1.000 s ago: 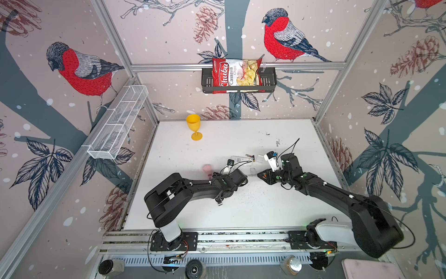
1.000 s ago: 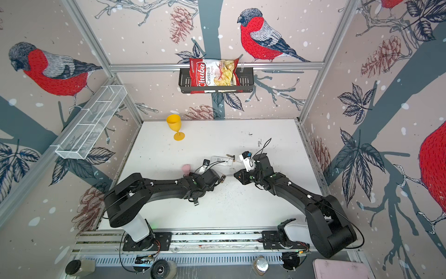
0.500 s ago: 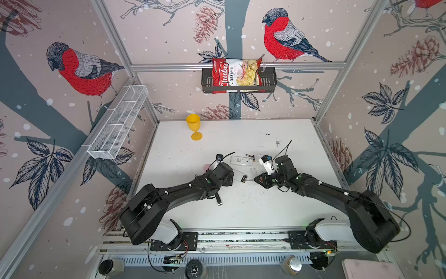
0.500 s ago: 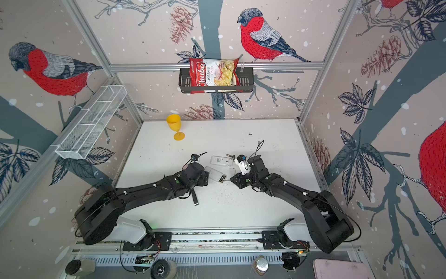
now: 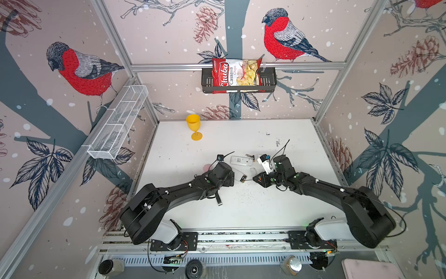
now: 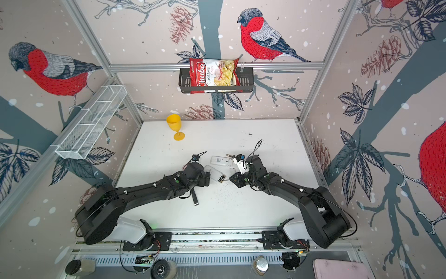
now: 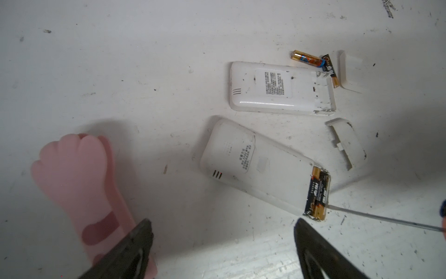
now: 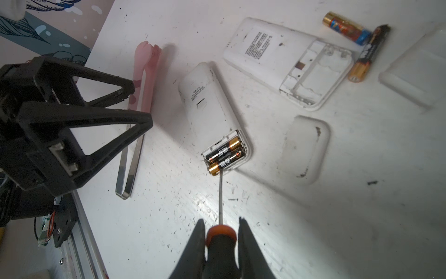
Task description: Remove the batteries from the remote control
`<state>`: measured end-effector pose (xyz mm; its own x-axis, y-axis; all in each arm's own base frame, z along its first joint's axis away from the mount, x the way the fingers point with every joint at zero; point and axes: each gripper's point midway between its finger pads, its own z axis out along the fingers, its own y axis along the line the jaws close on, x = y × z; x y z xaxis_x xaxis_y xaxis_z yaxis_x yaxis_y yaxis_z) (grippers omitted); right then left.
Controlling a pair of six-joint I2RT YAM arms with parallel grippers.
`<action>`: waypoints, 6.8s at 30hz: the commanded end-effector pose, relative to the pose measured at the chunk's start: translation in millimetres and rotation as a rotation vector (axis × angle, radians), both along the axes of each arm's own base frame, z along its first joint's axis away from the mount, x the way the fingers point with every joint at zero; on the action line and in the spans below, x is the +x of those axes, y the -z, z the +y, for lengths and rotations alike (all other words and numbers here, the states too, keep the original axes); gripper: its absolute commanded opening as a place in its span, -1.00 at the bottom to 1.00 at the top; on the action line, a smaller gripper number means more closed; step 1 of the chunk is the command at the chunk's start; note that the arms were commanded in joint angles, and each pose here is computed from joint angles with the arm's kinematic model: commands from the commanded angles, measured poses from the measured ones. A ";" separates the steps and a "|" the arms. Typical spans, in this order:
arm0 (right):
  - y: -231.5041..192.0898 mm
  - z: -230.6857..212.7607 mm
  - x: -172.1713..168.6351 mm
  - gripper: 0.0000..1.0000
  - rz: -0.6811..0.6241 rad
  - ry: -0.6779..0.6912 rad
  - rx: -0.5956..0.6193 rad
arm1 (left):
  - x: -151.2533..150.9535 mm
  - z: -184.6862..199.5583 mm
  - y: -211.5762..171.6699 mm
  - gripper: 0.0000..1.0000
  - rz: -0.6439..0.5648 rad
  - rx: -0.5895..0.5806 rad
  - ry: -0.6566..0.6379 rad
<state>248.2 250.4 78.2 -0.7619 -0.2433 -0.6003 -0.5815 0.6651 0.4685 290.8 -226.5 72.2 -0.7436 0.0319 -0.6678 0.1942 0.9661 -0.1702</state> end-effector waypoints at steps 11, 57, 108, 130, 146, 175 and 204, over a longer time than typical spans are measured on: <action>-4.3 7.8 30.0 -1.00 -0.053 0.072 0.011 | 6.2 9.2 -6.5 0.82 -0.015 -0.058 -0.045; -12.2 28.0 50.5 -1.00 -0.137 0.016 0.035 | 56.7 6.2 -5.4 0.30 0.036 -0.150 -0.042; 10.0 29.9 44.4 -1.00 -0.115 0.028 -0.032 | 82.5 14.0 54.6 -0.02 0.102 0.010 -0.080; 5.7 28.2 29.3 -1.00 -0.098 0.016 0.042 | 77.7 13.1 44.4 -0.02 0.086 -0.036 -0.084; -61.4 17.7 19.6 -1.00 -0.150 -0.068 0.312 | 72.3 30.6 -52.7 0.93 -0.135 -0.264 -0.146; -14.1 39.8 30.8 -1.00 -0.164 -0.258 -0.366 | 65.5 51.9 -27.6 0.80 -0.076 -0.273 -0.136; -16.8 40.9 50.4 -1.00 -0.249 -0.237 -0.438 | 78.5 41.1 7.1 0.67 0.027 -0.241 -0.122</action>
<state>295.9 288.1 87.7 -0.5217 -0.6662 -0.5329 -0.7928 0.6093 0.0144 367.0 -184.3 63.9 -0.7516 -0.2276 -0.6191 0.0568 0.9128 -0.4045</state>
